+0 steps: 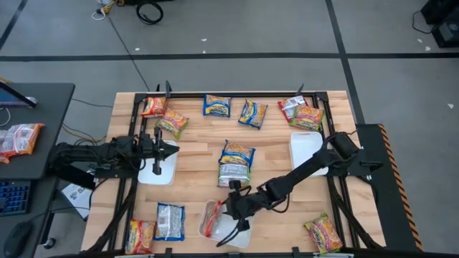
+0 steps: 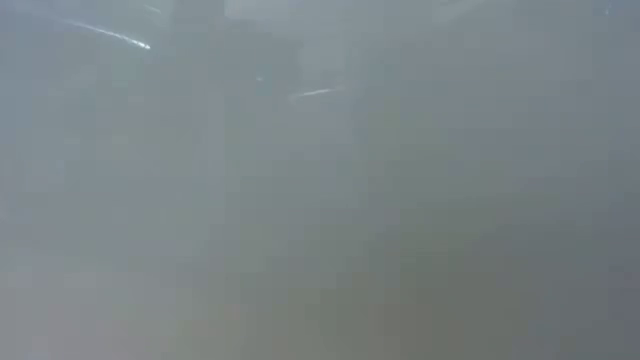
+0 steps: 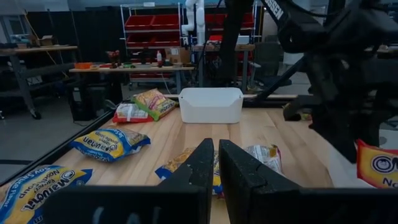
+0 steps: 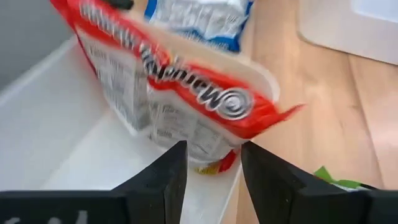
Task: Sort Maruchan noodles
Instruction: Put the bottom right red noodle pack into the bottom white bin, then put the top right red noodle pack into the bottom white bin
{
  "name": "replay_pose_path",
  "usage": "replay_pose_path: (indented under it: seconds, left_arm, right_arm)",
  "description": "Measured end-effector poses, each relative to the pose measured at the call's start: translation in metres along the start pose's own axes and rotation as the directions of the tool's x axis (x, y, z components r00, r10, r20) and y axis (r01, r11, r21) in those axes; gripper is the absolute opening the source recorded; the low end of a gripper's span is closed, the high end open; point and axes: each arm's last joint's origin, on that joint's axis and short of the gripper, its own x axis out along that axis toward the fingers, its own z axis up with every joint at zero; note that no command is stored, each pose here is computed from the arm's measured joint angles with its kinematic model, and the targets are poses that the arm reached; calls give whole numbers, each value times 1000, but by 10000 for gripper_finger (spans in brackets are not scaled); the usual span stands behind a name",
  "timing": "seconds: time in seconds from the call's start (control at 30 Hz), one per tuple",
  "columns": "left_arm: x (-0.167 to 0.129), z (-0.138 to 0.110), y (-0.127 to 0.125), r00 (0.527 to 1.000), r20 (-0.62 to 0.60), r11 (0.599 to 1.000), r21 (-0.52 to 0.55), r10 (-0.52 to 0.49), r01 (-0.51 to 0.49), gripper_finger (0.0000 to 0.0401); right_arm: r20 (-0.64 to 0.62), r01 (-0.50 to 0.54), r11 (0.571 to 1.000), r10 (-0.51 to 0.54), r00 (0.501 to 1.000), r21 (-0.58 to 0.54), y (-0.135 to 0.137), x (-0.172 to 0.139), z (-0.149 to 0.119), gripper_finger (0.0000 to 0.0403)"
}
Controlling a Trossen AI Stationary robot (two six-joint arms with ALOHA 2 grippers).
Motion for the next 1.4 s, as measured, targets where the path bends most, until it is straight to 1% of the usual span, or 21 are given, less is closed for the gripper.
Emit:
replay_pose_path:
  seconds: [0.1, 0.17, 0.23, 0.33, 0.47, 0.63, 0.77, 0.83, 1.0, 1.13, 1.2, 1.27, 1.4]
  left_arm:
    - [0, 0, 0, 1000, 0, 1000, 0, 0, 0, 32]
    - [0, 0, 0, 1000, 0, 1000, 0, 0, 0, 32]
    - [0, 0, 0, 1000, 0, 1000, 0, 0, 0, 32]
    - [0, 0, 0, 1000, 0, 1000, 0, 0, 0, 32]
    - [0, 0, 0, 1000, 0, 1000, 0, 0, 0, 32]
    - [0, 0, 0, 1000, 0, 1000, 0, 0, 0, 32]
    - [0, 0, 0, 1000, 0, 1000, 0, 0, 0, 32]
    - [0, 0, 0, 1000, 0, 1000, 0, 0, 0, 32]
    - [0, 0, 0, 1000, 0, 1000, 0, 0, 0, 32]
    - [0, 0, 0, 1000, 0, 1000, 0, 0, 0, 32]
    - [0, 0, 0, 1000, 0, 1000, 0, 0, 0, 32]
    - [0, 0, 0, 1000, -1, 1000, 0, 0, 0, 32]
    - [0, 0, 0, 1000, 0, 1000, 0, 0, 0, 32]
  right_arm:
    - [10, -63, 997, 63, 998, 42, 9, -6, 3, 163]
    - [25, -114, 993, 113, 993, 26, 20, -10, 3, 167]
    - [45, -142, 990, 142, 989, -12, 33, -14, 3, 168]
    - [57, -141, 988, 145, 988, -67, 46, -19, 1, 168]
    - [49, -113, 989, 118, 992, -94, 53, -22, -2, 168]
    - [-25, -114, 992, 113, 993, -56, 51, -22, -9, 168]
    - [-112, -180, 982, 173, 979, -54, 56, -24, -17, 168]
    - [-145, -196, 979, 185, 972, -63, 60, -26, -21, 168]
    - [-230, -182, 979, 156, 961, -96, 60, -28, -30, 168]
    - [-262, -159, 981, 126, 957, -110, 54, -27, -32, 168]
    - [-280, -137, 981, 96, 955, -134, 47, -26, -32, 168]
    - [-330, -109, 979, 47, 943, -174, 38, -23, -38, 168]
    - [-356, -62, 973, -22, 934, -223, 25, -21, -39, 168]
